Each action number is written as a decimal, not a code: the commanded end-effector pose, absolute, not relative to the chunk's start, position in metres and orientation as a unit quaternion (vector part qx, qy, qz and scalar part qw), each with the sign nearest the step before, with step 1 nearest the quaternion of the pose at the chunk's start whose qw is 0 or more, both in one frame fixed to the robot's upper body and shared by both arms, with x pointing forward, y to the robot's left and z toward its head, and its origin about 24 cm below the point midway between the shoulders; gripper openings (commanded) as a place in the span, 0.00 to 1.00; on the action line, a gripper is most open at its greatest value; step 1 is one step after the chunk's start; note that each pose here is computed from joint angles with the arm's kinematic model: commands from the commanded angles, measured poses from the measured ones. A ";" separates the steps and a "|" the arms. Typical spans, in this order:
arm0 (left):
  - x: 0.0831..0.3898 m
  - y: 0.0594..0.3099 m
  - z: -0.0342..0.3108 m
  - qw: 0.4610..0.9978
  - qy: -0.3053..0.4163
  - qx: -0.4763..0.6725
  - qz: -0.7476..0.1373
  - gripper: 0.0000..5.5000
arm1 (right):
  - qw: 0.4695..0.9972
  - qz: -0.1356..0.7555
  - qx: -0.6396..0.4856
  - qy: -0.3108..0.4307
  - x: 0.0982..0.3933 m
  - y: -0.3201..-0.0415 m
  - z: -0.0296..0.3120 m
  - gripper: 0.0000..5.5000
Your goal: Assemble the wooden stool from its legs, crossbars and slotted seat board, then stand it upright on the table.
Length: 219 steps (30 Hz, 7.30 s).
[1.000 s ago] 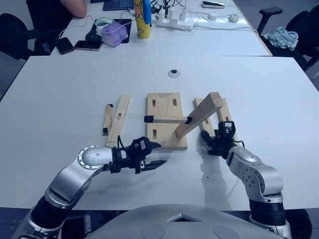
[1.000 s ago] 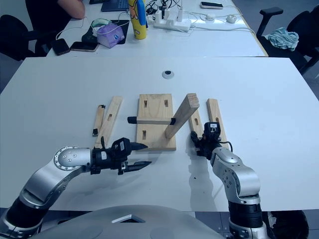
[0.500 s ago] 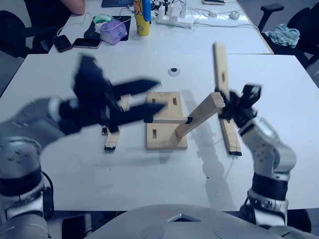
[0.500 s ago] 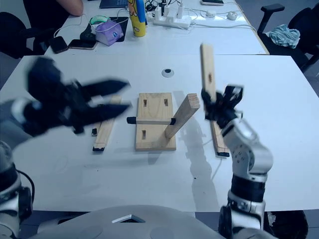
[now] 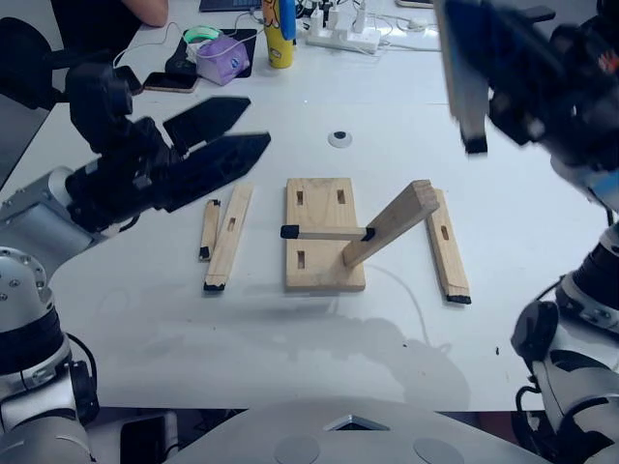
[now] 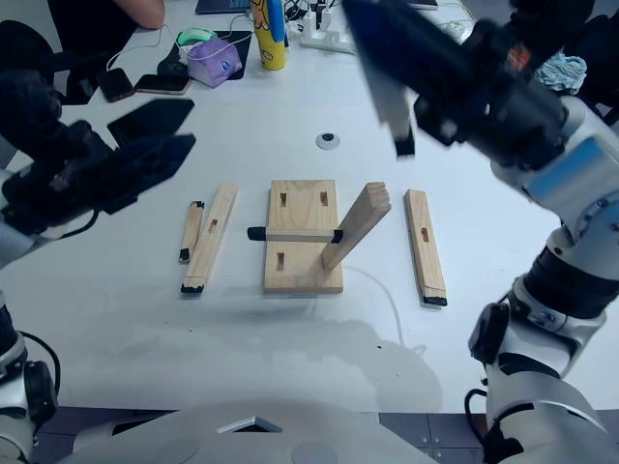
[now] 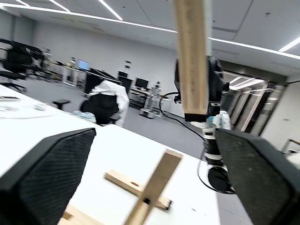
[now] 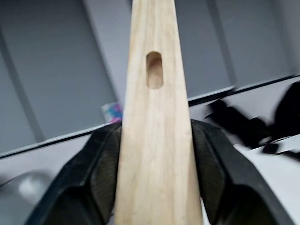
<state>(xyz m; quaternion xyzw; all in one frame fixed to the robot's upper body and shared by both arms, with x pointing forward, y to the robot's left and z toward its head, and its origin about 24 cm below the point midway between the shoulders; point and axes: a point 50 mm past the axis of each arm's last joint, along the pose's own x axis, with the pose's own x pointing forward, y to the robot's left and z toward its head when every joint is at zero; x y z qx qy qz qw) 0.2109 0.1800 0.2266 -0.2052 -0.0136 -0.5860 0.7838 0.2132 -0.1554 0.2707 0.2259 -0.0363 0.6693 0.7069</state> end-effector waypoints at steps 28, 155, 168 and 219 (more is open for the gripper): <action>0.197 0.168 0.202 0.727 0.101 -0.237 -0.637 0.90 | 0.676 0.676 0.251 0.150 0.175 -0.146 0.177 0.38; 0.273 0.178 0.177 0.787 0.118 0.175 -0.579 0.38 | 0.914 0.281 0.026 0.291 0.205 -0.122 -0.008 0.00; 0.268 0.141 0.158 0.743 0.144 0.197 -0.623 0.38 | 0.899 0.280 0.018 0.336 0.199 -0.122 -0.014 0.00; 0.285 0.122 0.117 0.715 0.235 0.126 -0.646 0.38 | 0.960 0.268 -0.011 -0.084 0.224 -0.081 0.142 0.00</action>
